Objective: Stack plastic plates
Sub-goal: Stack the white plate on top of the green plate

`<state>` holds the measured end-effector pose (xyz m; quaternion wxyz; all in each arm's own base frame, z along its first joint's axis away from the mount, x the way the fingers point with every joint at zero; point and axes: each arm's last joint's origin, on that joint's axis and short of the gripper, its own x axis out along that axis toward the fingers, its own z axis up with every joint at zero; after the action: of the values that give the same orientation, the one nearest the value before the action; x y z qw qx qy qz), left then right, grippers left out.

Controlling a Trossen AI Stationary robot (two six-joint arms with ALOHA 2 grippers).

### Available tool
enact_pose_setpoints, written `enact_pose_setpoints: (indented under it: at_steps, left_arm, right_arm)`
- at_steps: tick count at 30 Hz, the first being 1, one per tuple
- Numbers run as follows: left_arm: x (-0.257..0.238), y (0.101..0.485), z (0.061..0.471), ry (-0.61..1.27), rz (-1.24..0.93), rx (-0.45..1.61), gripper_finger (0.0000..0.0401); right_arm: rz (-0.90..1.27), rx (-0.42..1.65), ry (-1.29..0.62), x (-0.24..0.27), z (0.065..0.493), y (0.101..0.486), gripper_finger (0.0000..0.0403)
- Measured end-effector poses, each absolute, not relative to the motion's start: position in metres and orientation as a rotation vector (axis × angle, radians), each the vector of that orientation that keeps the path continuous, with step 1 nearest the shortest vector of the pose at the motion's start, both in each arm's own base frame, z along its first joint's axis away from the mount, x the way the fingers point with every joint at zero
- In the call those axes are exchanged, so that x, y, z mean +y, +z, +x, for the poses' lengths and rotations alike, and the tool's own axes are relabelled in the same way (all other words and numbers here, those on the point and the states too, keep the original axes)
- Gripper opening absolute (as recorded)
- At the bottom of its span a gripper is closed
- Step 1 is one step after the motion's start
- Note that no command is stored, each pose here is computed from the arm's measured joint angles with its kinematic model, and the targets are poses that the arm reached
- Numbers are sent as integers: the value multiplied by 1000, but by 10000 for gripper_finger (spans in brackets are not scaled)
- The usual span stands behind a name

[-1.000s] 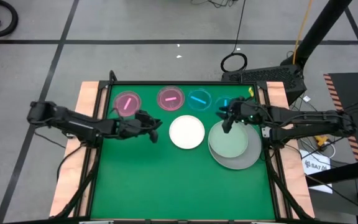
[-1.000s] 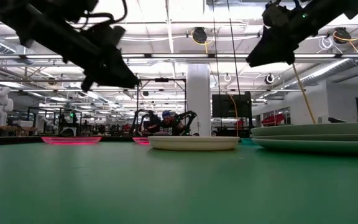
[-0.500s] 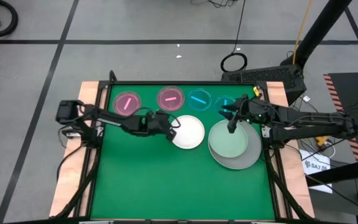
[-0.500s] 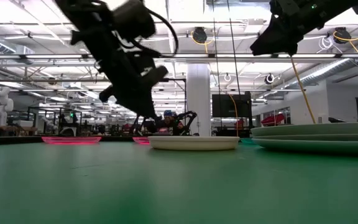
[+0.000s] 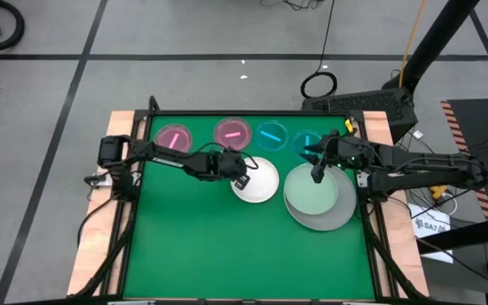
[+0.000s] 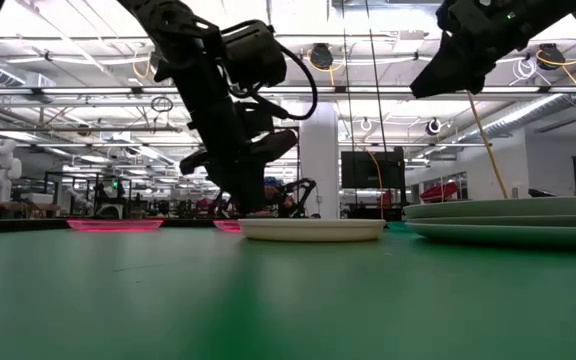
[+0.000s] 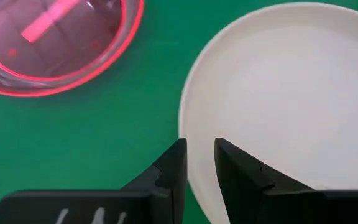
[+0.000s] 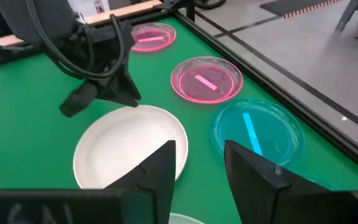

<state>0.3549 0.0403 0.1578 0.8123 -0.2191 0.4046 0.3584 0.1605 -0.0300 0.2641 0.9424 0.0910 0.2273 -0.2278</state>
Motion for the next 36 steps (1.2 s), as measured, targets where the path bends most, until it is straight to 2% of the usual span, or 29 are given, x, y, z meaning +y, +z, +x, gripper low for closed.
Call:
enact_pose_setpoints:
  at_steps: [6, 10, 14, 21, 36]
  left_arm:
    - [40, 157, 355, 723, -570, 885, 88]
    - [37, 155, 352, 671, -625, 970, 88]
    - [38, 165, 351, 711, -581, 1023, 88]
    - [42, 189, 362, 729, -478, 984, 88]
    - [53, 187, 355, 774, -487, 1048, 88]
  right_arm:
    - [200, 465, -469, -30, 160, 264, 132]
    - [204, 464, -470, -30, 160, 264, 132]
    - [216, 462, -473, -30, 160, 264, 132]
    - [210, 463, -472, -30, 160, 264, 132]
    - [202, 465, -470, -30, 160, 264, 132]
